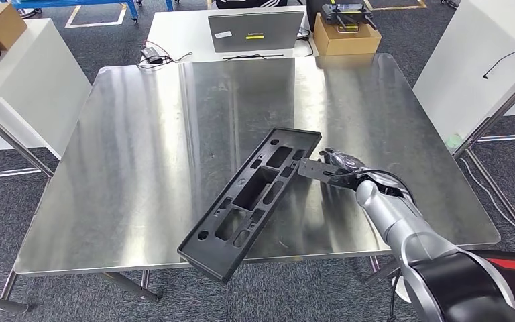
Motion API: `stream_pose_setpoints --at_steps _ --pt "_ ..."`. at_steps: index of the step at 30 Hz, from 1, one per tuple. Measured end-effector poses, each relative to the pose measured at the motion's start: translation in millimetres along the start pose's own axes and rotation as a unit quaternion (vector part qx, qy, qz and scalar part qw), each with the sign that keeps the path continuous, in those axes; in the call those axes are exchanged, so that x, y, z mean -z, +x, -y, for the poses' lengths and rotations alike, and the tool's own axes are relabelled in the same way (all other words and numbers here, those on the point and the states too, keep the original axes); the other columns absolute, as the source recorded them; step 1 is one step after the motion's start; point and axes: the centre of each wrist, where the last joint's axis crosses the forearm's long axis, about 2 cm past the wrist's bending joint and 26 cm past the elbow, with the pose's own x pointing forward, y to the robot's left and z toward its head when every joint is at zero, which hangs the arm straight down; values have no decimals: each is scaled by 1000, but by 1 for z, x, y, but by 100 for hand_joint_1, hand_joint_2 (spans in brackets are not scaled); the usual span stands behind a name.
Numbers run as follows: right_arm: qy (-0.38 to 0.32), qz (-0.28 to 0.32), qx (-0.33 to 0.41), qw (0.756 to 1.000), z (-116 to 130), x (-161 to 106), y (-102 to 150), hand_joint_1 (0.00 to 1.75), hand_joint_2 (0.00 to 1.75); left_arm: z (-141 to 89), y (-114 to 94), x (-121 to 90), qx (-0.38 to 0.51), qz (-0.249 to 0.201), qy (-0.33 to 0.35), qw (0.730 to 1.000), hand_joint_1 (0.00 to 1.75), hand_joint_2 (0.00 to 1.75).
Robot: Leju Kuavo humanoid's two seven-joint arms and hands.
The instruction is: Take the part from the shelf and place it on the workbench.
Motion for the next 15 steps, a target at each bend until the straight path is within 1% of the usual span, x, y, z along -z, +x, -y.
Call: stream_pose_setpoints --at_steps 10,13,15 --pt "-12 6 8 1000 -3 0 3 0 0 2 0 0 -1 -1 -1 1000 0 0" --pt "-43 12 5 999 -6 -1 6 0 0 2 0 1 -3 0 -2 1000 0 0" --pt "-74 12 -14 997 -8 -2 10 0 0 3 0 1 -5 0 -2 1000 0 0"
